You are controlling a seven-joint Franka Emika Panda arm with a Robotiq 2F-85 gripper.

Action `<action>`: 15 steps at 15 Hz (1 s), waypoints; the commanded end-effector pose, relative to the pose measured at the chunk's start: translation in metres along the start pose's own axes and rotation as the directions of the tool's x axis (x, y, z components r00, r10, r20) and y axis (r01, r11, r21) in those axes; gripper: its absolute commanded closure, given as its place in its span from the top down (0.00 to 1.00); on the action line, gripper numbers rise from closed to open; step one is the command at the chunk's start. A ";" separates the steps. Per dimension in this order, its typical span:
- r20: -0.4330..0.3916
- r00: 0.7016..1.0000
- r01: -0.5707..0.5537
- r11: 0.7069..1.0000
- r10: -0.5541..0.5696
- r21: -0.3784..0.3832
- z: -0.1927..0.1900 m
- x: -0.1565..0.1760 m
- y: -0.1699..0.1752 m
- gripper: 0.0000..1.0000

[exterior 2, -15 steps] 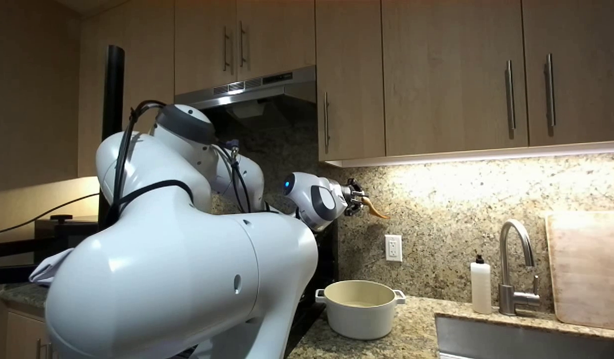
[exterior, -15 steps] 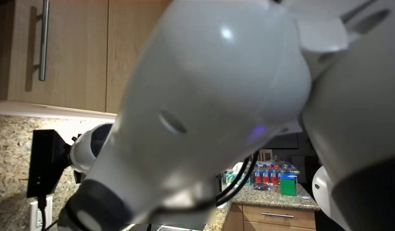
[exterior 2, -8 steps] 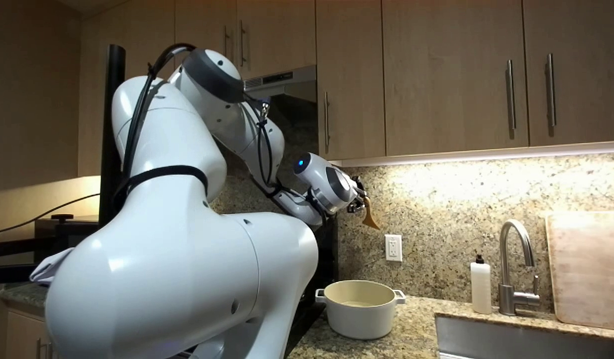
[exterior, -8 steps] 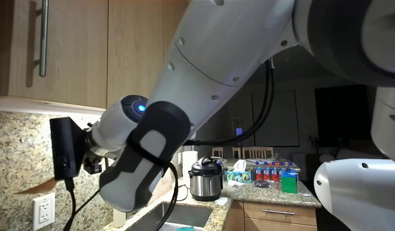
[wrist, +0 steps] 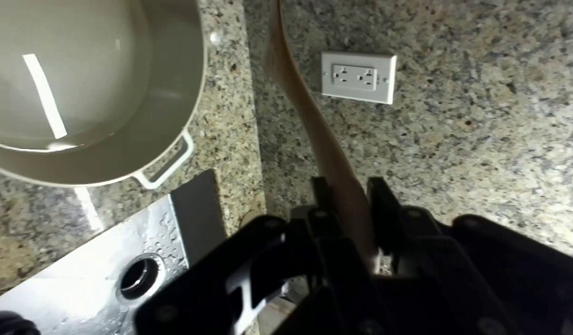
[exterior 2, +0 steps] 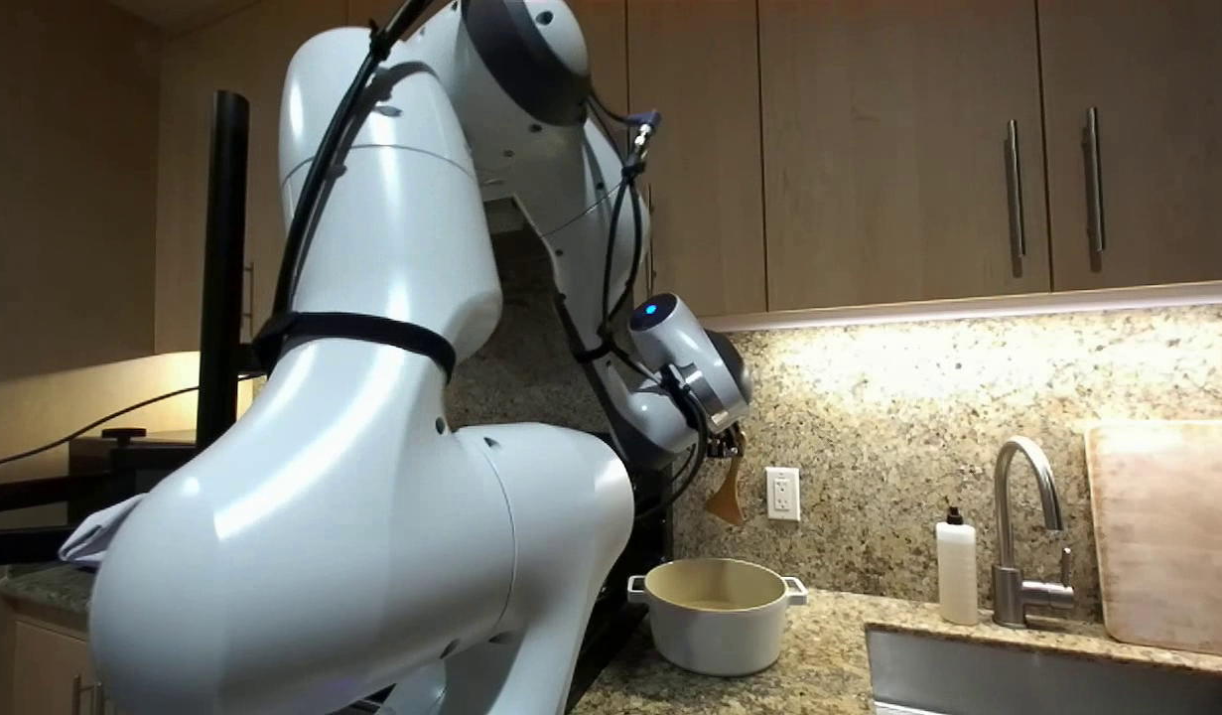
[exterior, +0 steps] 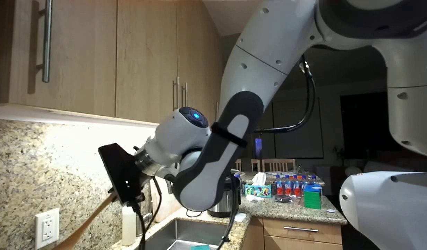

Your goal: Use the cooking stick to stir the contents in the white pot

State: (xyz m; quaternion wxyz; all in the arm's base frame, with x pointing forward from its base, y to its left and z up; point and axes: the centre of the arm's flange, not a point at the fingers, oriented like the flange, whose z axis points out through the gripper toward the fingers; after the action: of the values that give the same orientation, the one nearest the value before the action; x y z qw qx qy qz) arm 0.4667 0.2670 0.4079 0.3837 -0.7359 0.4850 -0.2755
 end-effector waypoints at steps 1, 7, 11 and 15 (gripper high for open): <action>0.138 0.990 -0.019 0.995 0.031 -0.093 -0.016 0.075 0.045 0.06; 0.114 0.993 0.027 0.988 -0.009 -0.155 -0.024 0.184 0.106 0.06; 0.116 0.988 0.121 0.984 -0.106 -0.128 -0.030 0.292 0.131 0.06; 0.196 0.949 0.271 0.957 -0.248 -0.104 -0.029 0.313 0.146 0.62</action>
State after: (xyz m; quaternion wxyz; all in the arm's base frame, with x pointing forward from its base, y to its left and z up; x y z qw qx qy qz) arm 0.4582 -0.0438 0.3092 0.3216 -0.8160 0.4194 -0.2341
